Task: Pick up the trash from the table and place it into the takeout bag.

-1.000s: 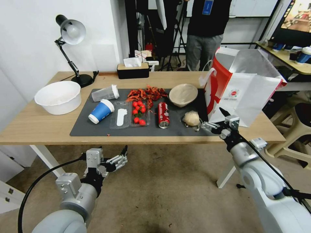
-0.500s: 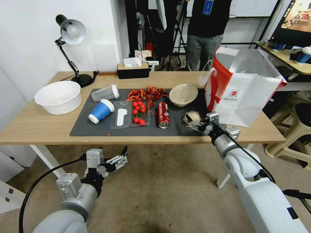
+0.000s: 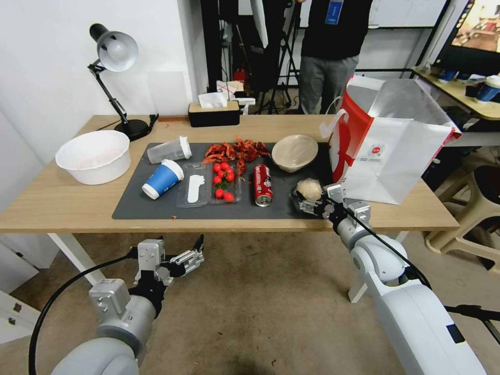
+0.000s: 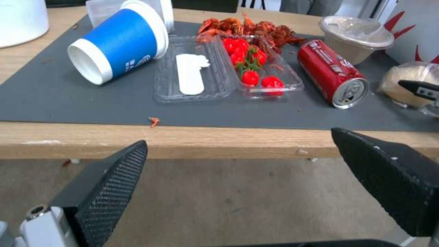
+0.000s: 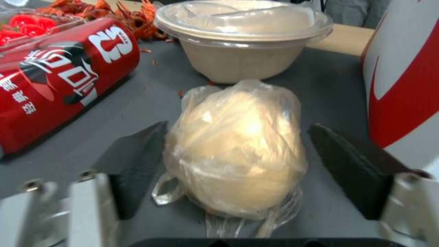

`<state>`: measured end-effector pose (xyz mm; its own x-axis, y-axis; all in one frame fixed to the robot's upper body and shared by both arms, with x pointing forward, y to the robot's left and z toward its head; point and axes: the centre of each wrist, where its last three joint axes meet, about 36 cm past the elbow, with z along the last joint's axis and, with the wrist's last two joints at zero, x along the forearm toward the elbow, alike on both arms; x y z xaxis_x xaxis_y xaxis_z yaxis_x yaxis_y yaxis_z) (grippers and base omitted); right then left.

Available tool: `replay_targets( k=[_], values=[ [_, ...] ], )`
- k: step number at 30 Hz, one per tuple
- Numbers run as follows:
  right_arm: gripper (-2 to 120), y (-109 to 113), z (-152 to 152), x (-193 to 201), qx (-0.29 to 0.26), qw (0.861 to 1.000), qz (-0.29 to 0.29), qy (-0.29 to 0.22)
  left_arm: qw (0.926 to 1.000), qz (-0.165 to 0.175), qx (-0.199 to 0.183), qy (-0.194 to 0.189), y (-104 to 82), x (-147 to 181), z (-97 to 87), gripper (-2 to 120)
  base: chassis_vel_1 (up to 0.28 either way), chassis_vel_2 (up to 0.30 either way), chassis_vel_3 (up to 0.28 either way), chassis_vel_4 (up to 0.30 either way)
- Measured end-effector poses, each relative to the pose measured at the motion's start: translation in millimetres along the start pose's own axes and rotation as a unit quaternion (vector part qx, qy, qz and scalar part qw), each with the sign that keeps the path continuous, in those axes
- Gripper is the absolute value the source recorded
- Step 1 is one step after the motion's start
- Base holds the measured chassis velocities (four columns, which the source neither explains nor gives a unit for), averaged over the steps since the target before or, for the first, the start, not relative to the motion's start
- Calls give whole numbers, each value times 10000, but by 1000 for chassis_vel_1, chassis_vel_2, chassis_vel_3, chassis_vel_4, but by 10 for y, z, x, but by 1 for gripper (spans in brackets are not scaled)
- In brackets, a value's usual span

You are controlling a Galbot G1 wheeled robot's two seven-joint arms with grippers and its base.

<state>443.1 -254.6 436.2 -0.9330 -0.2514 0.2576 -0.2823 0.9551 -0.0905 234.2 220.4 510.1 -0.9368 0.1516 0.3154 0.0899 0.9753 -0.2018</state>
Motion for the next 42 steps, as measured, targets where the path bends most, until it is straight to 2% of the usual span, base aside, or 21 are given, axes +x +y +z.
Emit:
replay_targets(
  k=[3, 4, 8, 9, 13, 14, 17, 21, 25, 28, 29, 33, 34, 36, 37, 38, 41, 42],
  values=[
    [63, -8, 2, 6, -39, 9999, 98, 92, 10000, 6, 5, 3, -4, 0, 2, 100, 0, 0, 0, 0],
    [63, -8, 2, 6, -39, 9999, 98, 92, 10000, 6, 5, 3, -4, 0, 2, 100, 0, 0, 0, 0],
    [44, -35, -3, 11, -85, 9998, 95, 167, 10000, 7, -5, -2, -2, -4, 0, 100, 0, 0, 0, 0],
    [44, -35, -3, 11, -85, 9998, 95, 167, 10000, 7, -5, -2, -2, -4, 0, 100, 0, 0, 0, 0],
    [26, -40, -13, 5, -127, 9997, 69, 176, 10000, 3, 5, -9, -6, -5, 2, 100, 0, 0, 0, 0],
    [26, -40, -13, 5, -127, 9997, 69, 176, 10000, 3, 5, -9, -6, -5, 2, 100, 0, 0, 0, 0],
    [13, -31, -12, 3, -148, 9997, 47, 179, 10000, -10, -7, -21, 0, -3, 1, 100, 0, 0, 0, 0],
    [4, -27, -26, 6, -176, 9998, 22, 135, 10000, -18, -15, -25, 4, 2, -1, 100, 0, 0, 0, 0],
    [2, -43, -105, 44, -193, 9998, -23, -25, 10000, -18, -15, -37, 3, 6, -7, 100, 0, 0, 0, 0],
    [2, -135, -335, 173, -113, 9988, -150, -452, 10000, -22, -18, -51, 1, 13, -13, 100, 0, 0, 0, 0],
    [2, -135, -335, 173, -113, 9988, -150, -452, 10000, -22, -18, -51, 1, 13, -13, 100, 0, 0, 0, 0],
    [2, -346, -839, 401, 6, 9916, -410, -1225, 10000, -56, -35, -57, 14, 22, -18, 100, 0, 0, 0, 0],
    [2, -346, -839, 401, 6, 9916, -410, -1225, 10000, -56, -35, -57, 14, 22, -18, 100, 0, 0, 0, 0],
    [2, -424, -1109, 493, 40, 9863, -505, -1569, 10000, -72, -34, -49, 19, 27, -15, 100, 0, 0, 0, 0],
    [2, -463, -1271, 538, 74, 9832, -510, -1750, 10000, -81, -33, -43, 21, 29, -12, 100, 0, 0, 0, 0],
    [2, -463, -1271, 538, 74, 9832, -510, -1750, 10000, -81, -33, -43, 21, 29, -12, 100, 0, 0, 0, 0],
    [2, -583, -1713, 636, 133, 9771, -315, -2101, 9999, -107, -24, -34, 24, 35, -8, 100, 0, 0, 0, 0],
    [2, -583, -1713, 636, 133, 9771, -315, -2101, 9999, -107, -24, -34, 24, 35, -8, 100, 0, 0, 0, 0]
  ],
)
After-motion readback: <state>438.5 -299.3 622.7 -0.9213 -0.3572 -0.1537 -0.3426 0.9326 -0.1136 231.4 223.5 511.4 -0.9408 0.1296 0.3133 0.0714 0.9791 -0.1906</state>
